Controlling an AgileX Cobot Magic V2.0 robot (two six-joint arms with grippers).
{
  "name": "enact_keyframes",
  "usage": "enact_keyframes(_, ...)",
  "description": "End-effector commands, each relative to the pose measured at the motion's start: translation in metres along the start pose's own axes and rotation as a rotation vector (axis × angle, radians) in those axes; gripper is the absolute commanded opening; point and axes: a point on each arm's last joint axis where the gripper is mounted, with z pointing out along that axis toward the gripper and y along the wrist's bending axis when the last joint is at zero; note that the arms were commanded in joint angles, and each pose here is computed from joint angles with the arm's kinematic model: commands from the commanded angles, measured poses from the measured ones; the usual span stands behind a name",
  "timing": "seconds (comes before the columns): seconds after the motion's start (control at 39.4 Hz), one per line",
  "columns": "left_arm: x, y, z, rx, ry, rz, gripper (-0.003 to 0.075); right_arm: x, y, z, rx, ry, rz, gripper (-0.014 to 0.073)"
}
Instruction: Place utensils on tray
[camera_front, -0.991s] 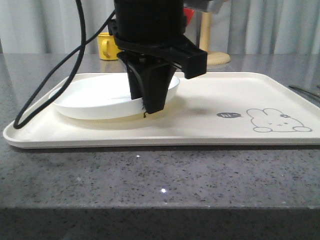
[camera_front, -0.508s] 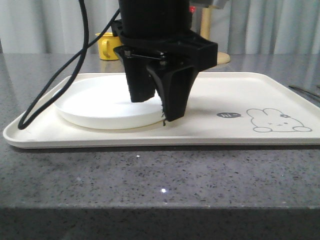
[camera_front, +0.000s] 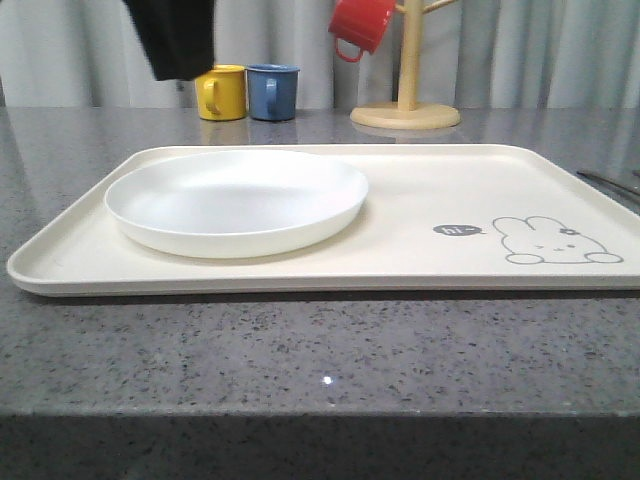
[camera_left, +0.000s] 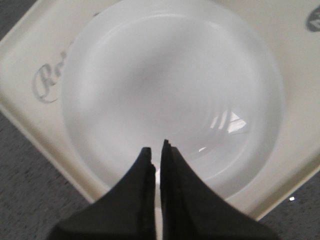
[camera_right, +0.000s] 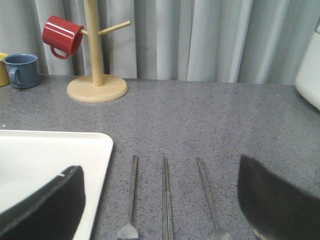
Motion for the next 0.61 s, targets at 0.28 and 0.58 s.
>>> enact_keyframes(0.28, 0.095, 0.059, -0.049, -0.122, -0.318, -0.313, -0.0018, -0.018, 0.0, -0.001, 0.004, -0.107, -0.014, 0.064)
enact_keyframes(0.58, 0.191, 0.038, -0.062, -0.254, -0.674, -0.378, -0.0018, -0.018, 0.0, -0.001, 0.004, -0.107, -0.014, 0.064)
